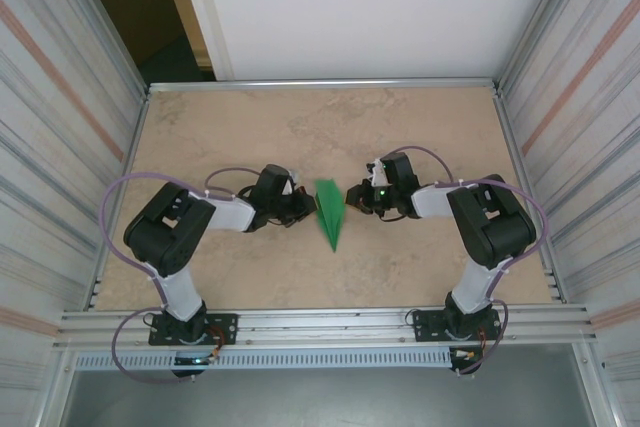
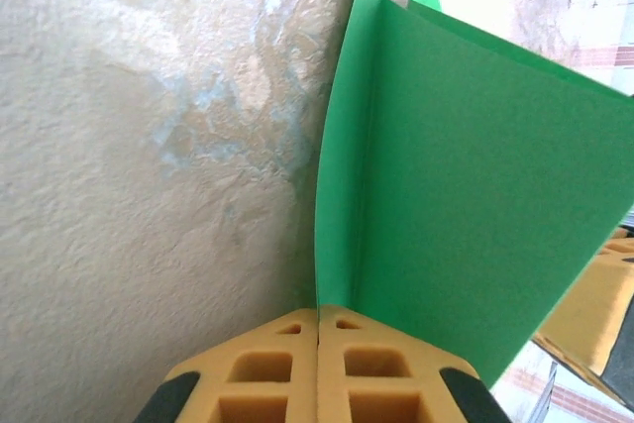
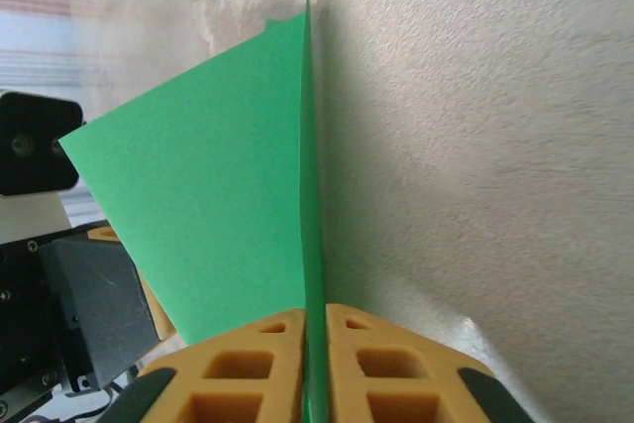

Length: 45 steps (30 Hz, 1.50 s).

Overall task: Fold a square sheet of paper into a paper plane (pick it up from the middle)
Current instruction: Move a paper plane to the center of the table.

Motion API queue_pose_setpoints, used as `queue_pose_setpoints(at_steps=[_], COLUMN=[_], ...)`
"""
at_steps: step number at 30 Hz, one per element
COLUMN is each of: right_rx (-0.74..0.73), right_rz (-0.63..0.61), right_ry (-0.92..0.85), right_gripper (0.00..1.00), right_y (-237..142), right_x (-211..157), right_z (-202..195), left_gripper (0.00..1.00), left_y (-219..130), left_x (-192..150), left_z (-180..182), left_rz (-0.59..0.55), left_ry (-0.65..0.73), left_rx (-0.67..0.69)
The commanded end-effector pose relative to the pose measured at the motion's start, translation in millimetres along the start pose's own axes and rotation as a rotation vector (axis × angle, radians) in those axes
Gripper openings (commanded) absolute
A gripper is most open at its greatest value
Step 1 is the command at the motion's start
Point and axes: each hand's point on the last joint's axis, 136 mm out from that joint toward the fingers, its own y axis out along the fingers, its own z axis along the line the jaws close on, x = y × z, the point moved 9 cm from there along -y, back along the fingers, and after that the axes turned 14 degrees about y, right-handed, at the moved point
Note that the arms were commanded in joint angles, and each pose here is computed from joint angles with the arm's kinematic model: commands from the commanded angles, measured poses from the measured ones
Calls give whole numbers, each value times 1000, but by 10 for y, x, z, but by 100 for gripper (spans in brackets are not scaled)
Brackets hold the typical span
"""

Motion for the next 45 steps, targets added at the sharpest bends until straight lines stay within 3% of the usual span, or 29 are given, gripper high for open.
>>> queue_pose_setpoints(at_steps=[1, 17, 19, 24, 32, 45], right_rx=[3, -28, -26, -18, -15, -84], right_rz=[38, 123, 127, 92, 15, 5], right_ry=[-34, -39, -41, -57, -56, -24], right_gripper=[9, 16, 14, 0, 0, 2], right_y=[-39, 132, 136, 51, -153, -43], right_x=[-9, 13, 9, 26, 91, 139], right_z=[61, 57, 57, 94, 65, -133], left_gripper=[0, 0, 0, 0, 0, 0], left_y=[-83, -59, -70, -174, -404, -361], left_x=[13, 37, 41, 74, 29, -52], left_z=[-45, -78, -77, -68, 42, 200], left_rz=[0, 18, 16, 0, -17, -12], left_ry=[42, 58, 58, 59, 67, 54], left_rx=[-7, -36, -37, -37, 6, 43])
